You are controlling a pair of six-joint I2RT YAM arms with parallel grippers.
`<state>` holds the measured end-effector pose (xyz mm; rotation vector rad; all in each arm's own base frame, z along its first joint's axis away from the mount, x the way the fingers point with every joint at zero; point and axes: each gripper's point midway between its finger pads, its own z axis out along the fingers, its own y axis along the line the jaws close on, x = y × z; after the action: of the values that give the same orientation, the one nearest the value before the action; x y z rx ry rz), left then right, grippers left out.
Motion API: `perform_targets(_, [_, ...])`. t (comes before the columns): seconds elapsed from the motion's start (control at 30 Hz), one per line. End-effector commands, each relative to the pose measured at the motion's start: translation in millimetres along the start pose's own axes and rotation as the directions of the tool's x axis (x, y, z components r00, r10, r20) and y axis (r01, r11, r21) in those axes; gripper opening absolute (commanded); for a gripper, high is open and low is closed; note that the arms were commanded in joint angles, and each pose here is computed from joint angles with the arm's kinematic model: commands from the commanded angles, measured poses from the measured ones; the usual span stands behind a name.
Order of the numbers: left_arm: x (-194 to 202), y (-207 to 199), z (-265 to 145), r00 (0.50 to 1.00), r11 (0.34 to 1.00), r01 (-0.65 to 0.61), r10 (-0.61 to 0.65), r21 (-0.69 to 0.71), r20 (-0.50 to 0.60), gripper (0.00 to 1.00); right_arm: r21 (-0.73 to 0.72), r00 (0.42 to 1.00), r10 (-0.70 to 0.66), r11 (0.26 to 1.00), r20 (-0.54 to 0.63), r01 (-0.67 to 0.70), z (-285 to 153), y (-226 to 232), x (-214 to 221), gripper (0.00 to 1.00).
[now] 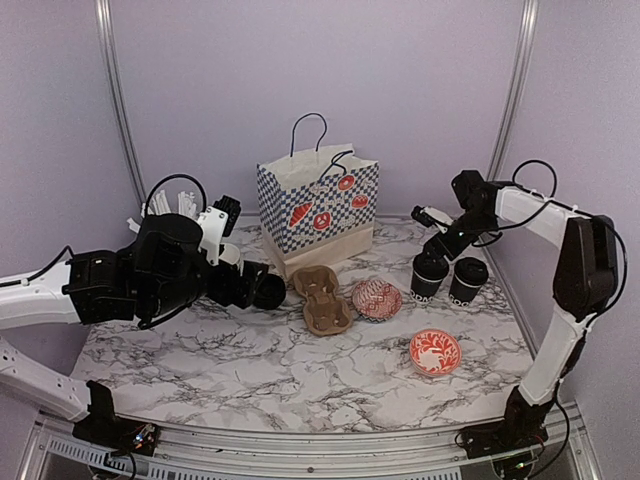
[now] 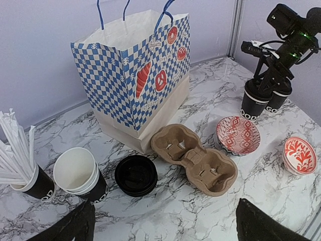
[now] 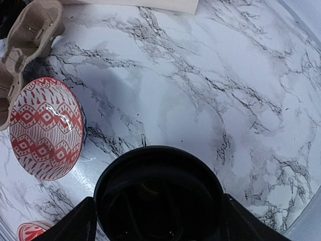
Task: Pack the takeout coffee
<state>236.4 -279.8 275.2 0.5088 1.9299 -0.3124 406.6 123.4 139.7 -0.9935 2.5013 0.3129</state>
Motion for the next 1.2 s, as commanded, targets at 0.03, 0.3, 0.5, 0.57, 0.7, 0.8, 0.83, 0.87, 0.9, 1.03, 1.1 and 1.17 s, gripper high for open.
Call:
perform_targets(0.03, [-24, -2, 4, 0.997, 0.997, -0.071, 0.071, -0.006, -0.017, 0.99, 0.007, 0.999, 0.022, 1.000, 0.033, -0.022, -13, -3, -15, 0.94])
perform_targets(0.3, [-94, 3, 47, 0.982, 0.982, -0.188, 0.188, 0.013, -0.005, 0.83, -0.022, 0.984, 0.009, 1.000, 0.180, -0.005, -64, 17, -45, 0.99])
perform_targets(0.5, [-123, 8, 102, 0.983, 0.979, -0.182, 0.184, 0.096, -0.009, 0.80, -0.057, 0.970, 0.005, 0.998, 0.243, 0.009, -82, 39, -39, 0.99])
perform_targets(0.57, [-126, 10, 123, 0.985, 0.981, -0.172, 0.174, 0.094, -0.019, 0.81, -0.042, 0.968, 0.012, 0.999, 0.249, -0.002, -83, 40, -35, 0.99])
perform_targets(0.7, [-129, 11, 167, 0.979, 0.976, -0.199, 0.202, 0.084, -0.031, 0.82, -0.063, 0.971, 0.019, 0.998, 0.238, -0.004, -82, 46, -27, 0.99])
perform_targets(0.8, [-129, 9, 197, 0.975, 0.974, -0.211, 0.216, 0.087, -0.049, 0.81, -0.073, 0.970, 0.022, 0.997, 0.241, -0.004, -81, 50, -24, 0.99])
perform_targets(0.83, [-128, 10, 205, 0.975, 0.974, -0.211, 0.216, 0.087, -0.058, 0.80, -0.072, 0.969, 0.020, 0.997, 0.245, -0.003, -81, 50, -23, 0.99])
perform_targets(0.87, [-133, 12, 213, 0.976, 0.975, -0.207, 0.211, 0.080, -0.057, 0.77, -0.073, 0.969, 0.019, 0.997, 0.247, -0.001, -81, 52, -22, 0.99])
perform_targets(0.9, [-129, 14, 220, 0.974, 0.975, -0.209, 0.215, 0.077, -0.074, 0.75, -0.074, 0.969, 0.019, 0.997, 0.247, 0.000, -81, 52, -20, 0.99])
perform_targets(1.03, [-122, 13, 238, 0.963, 0.965, -0.248, 0.255, 0.088, -0.086, 0.55, -0.083, 0.967, 0.016, 0.997, 0.253, 0.005, -80, 56, -17, 0.99])
perform_targets(1.1, [-120, 13, 243, 0.959, 0.961, -0.263, 0.270, 0.091, -0.086, 0.45, -0.082, 0.967, 0.018, 0.997, 0.255, 0.003, -79, 56, -16, 0.99])
perform_targets(1.17, [-121, 11, 246, 0.957, 0.957, -0.270, 0.279, 0.109, -0.078, 0.28, -0.085, 0.967, 0.019, 0.996, 0.254, 0.003, -78, 57, -15, 0.99])
